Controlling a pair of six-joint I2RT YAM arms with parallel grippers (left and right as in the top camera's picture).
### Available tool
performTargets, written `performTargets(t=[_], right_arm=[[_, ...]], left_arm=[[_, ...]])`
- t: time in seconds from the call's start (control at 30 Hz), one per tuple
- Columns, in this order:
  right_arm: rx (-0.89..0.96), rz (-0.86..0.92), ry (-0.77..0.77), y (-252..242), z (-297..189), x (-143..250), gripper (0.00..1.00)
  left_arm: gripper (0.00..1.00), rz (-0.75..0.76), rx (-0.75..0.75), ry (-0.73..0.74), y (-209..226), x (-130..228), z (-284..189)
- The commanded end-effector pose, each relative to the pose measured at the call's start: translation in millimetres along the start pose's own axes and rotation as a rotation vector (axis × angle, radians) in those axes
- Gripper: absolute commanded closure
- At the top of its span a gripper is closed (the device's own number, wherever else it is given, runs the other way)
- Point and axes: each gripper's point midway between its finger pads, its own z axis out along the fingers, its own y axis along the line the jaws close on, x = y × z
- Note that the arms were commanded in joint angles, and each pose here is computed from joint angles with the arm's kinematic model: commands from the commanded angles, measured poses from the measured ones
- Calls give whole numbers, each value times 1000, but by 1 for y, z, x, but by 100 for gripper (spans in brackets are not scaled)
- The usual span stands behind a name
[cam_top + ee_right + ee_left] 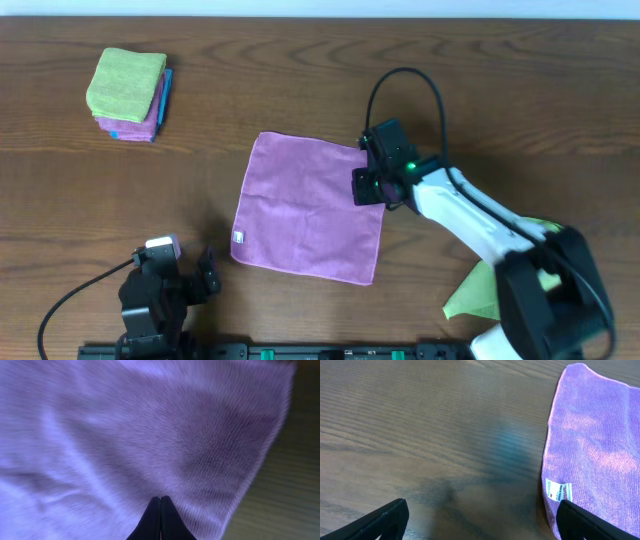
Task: Fold the cloth
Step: 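Smooth the purple cloth flat with the right gripper, then withdraw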
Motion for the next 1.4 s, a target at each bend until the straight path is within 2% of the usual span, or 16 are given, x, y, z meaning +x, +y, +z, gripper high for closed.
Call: performTargets(t=[0.0,0.17,0.4,0.7,1.03,1.17,1.37], right_arm=[[33,-11,52,-9,21,12,99],[69,-9,69,-18,43,15,99],[225,6,-10,-53,60,-2,99],[250,150,-117,-109,69,-39,98],[110,122,-79,-74,72,-34,99],[58,120,-102,-51,50,-43,99],[30,100,-281,-30,-52,-82,99]], left_arm=[[4,-15,-17,24,4,9,3],[5,-15,-17,24,4,9,3],[5,-15,-17,24,4,9,3],[5,-15,-17,24,4,9,3],[5,-14,-17,24,4,9,3],[5,-15,-17,24,4,9,3],[5,-15,-17,24,4,9,3]])
